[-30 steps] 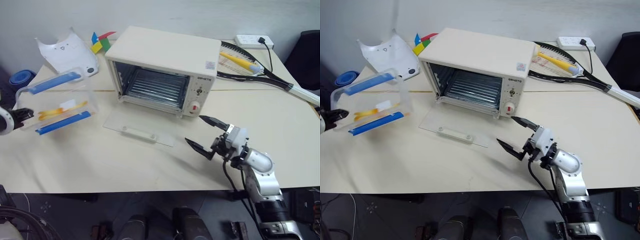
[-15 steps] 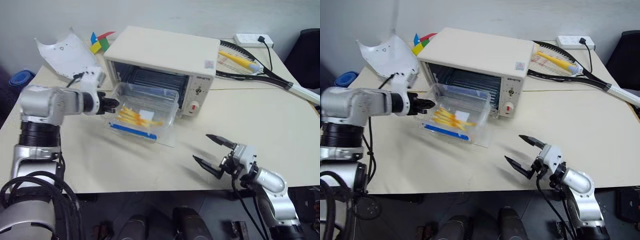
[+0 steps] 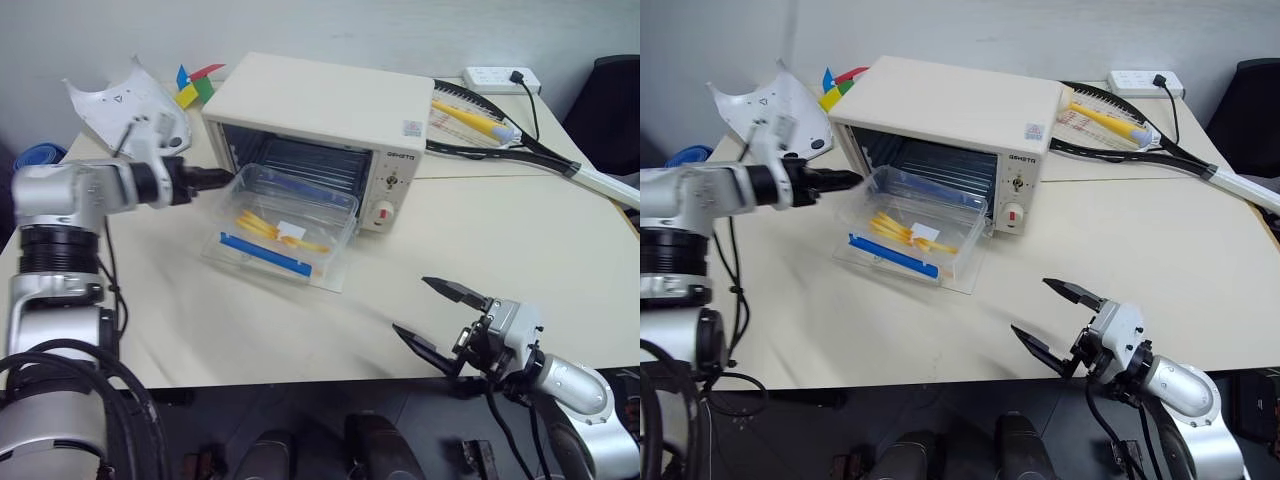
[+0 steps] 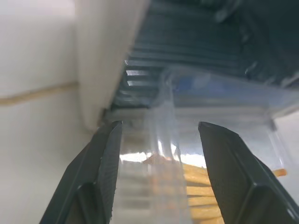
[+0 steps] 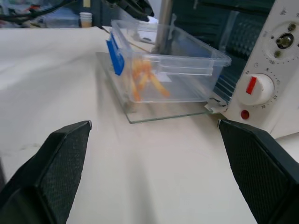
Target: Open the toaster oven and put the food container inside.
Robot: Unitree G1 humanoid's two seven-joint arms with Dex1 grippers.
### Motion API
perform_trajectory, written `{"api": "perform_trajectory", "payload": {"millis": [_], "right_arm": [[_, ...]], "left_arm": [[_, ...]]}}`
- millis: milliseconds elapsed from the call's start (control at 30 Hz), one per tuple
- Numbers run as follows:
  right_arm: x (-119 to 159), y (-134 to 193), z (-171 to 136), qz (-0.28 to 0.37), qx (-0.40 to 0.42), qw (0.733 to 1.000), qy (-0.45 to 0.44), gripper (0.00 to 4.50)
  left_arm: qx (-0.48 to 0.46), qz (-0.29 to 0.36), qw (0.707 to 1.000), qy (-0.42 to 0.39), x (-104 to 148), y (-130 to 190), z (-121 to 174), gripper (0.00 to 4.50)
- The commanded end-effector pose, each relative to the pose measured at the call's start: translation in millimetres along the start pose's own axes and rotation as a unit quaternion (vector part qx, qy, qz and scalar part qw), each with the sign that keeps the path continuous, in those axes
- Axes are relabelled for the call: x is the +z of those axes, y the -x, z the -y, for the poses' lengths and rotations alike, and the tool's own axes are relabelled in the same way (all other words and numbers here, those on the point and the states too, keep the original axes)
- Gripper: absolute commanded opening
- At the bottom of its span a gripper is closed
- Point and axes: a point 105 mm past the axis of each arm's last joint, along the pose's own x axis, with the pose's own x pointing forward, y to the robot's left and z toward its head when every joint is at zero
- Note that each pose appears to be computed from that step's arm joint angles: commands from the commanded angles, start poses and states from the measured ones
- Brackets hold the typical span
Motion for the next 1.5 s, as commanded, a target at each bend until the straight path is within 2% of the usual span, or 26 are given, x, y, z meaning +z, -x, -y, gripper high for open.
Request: {"api": "perform_trajectory", "payload": {"millis": [33, 100, 167, 233, 300, 333, 467, 500, 700, 933, 1200, 1367, 1500], "right_arm": [[17, -16, -15, 0.01, 0.033, 0.999, -0.032, 4.33], [15, -35, -21, 0.013, 0.039, 0.997, -0.063, 3.91], [5, -53, -28, -0.006, 0.055, 0.997, -0.061, 3.21], [-8, -66, -28, -0.031, 0.05, 0.997, -0.052, 2.59], [-16, -79, -25, -0.041, 0.041, 0.997, -0.042, 1.8], [-18, -85, -24, -0.041, 0.04, 0.998, -0.038, 1.55], [-23, -104, -29, -0.034, 0.072, 0.997, -0.005, 0.26], [-24, -108, -31, -0.033, 0.08, 0.996, 0.006, 0.05], [-19, -121, -20, -0.014, 0.062, 0.998, 0.006, 0.05], [-12, -141, 39, 0.008, -0.043, 0.998, 0.048, 0.05], [-8, -157, 86, 0.025, -0.129, 0.989, 0.073, 0.05], [-5, -164, 91, 0.037, -0.131, 0.988, 0.068, 0.05], [8, -153, 77, 0.075, -0.058, 0.995, 0.02, 0.05]], "left_arm": [[-0.105, 0.032, 0.988, -0.109, -3, 35, 7, 2.58], [-0.14, 0.002, 0.969, -0.204, -41, 52, -3, 2.17], [-0.161, -0.02, 0.958, -0.238, -73, 60, -8, 1.58], [-0.182, -0.006, 0.957, -0.225, -88, 60, -6, 1.01], [-0.194, 0.003, 0.956, -0.22, -95, 56, -2, 0.32], [-0.195, 0.009, 0.956, -0.218, -96, 52, 0, 0.07], [-0.201, 0.043, 0.956, -0.209, -102, 33, 15, 0.0], [-0.202, 0.051, 0.956, -0.208, -102, 28, 19, 0.0], [-0.21, 0.089, 0.954, -0.193, -97, 0, 46, 0.0], [-0.145, 0.15, 0.963, -0.17, -79, -29, 46, 0.0], [-0.082, 0.206, 0.965, -0.143, -63, -56, 44, 0.0], [-0.027, 0.228, 0.963, -0.138, -51, -74, 34, 0.0], [-0.019, 0.228, 0.96, -0.164, -50, -72, 31, 0.0]]}}
